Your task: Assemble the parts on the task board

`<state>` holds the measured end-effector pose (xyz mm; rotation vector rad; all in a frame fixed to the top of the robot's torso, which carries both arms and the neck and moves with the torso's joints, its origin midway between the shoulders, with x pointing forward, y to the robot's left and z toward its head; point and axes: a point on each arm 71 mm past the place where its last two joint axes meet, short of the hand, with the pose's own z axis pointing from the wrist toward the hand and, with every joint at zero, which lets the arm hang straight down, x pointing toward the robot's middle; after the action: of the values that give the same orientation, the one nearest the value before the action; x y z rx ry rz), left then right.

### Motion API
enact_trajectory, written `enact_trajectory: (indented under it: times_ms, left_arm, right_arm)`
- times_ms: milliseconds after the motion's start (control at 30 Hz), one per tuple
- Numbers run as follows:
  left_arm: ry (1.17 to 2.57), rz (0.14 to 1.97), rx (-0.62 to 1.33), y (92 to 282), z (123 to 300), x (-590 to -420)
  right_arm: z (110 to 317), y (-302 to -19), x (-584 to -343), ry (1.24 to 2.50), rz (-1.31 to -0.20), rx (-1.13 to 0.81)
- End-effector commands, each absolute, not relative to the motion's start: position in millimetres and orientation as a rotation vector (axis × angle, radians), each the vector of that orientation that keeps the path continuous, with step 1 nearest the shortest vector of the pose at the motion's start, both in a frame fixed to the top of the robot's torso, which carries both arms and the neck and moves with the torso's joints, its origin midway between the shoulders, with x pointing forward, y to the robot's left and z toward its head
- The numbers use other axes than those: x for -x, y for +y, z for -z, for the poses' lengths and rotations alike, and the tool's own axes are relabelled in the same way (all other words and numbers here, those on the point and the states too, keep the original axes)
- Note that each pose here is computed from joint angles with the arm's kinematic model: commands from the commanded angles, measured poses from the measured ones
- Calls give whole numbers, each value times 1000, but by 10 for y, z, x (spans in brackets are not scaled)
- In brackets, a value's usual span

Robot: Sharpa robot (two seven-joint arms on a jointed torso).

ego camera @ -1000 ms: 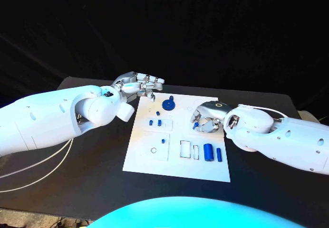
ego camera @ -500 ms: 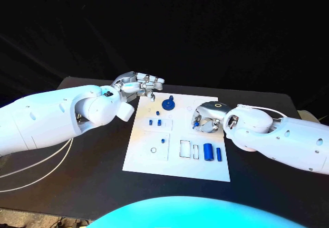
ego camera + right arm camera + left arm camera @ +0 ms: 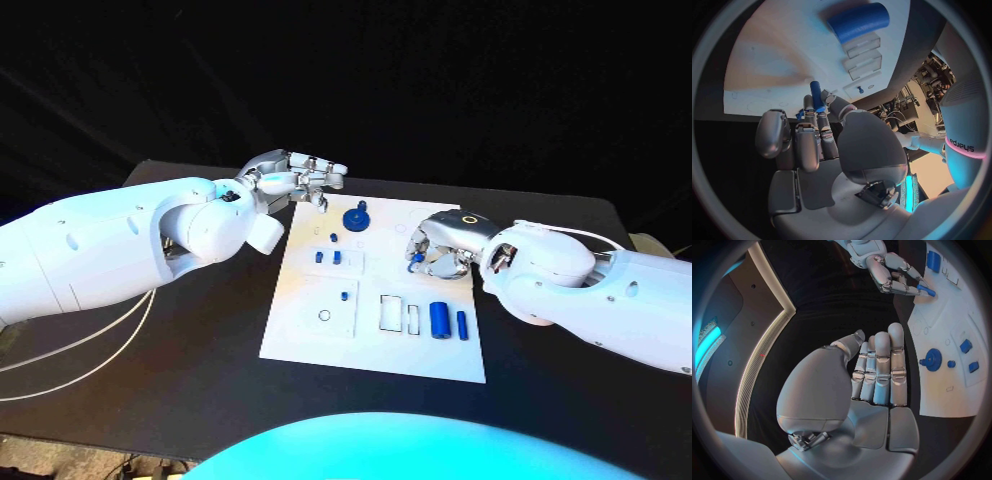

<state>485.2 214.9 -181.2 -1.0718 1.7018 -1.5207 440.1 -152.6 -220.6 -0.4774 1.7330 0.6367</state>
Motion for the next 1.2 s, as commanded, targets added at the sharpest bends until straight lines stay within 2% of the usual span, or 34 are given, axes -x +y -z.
enact_trajectory:
  times_ms: [33, 233, 367, 633, 800, 1000, 1200]
  left_arm:
    - [1705, 1538, 1063, 2143, 1807, -4855]
    - [1706, 1540, 1062, 2132, 1811, -4865]
    - [1710, 1544, 1060, 2111, 1815, -4871]
    - [1714, 1551, 1055, 2062, 1820, -4885]
    - [1717, 1557, 1052, 2029, 1821, -4891]
    - [1720, 1560, 1050, 2008, 1821, -4893]
    - [1719, 1559, 1051, 2009, 1822, -4895]
  right_arm:
    - [2066, -1458, -4323, 1686, -673, 456]
    - [1869, -1150, -4100, 1622, -798, 489]
    - [1858, -872, -3987, 1605, -877, 527]
    - [2047, -430, -3828, 1617, -982, 579]
    - [2216, -233, -3783, 1643, -1008, 591]
    - [2400, -147, -3789, 1680, -1000, 599]
    - [2490, -158, -3828, 1702, -969, 610]
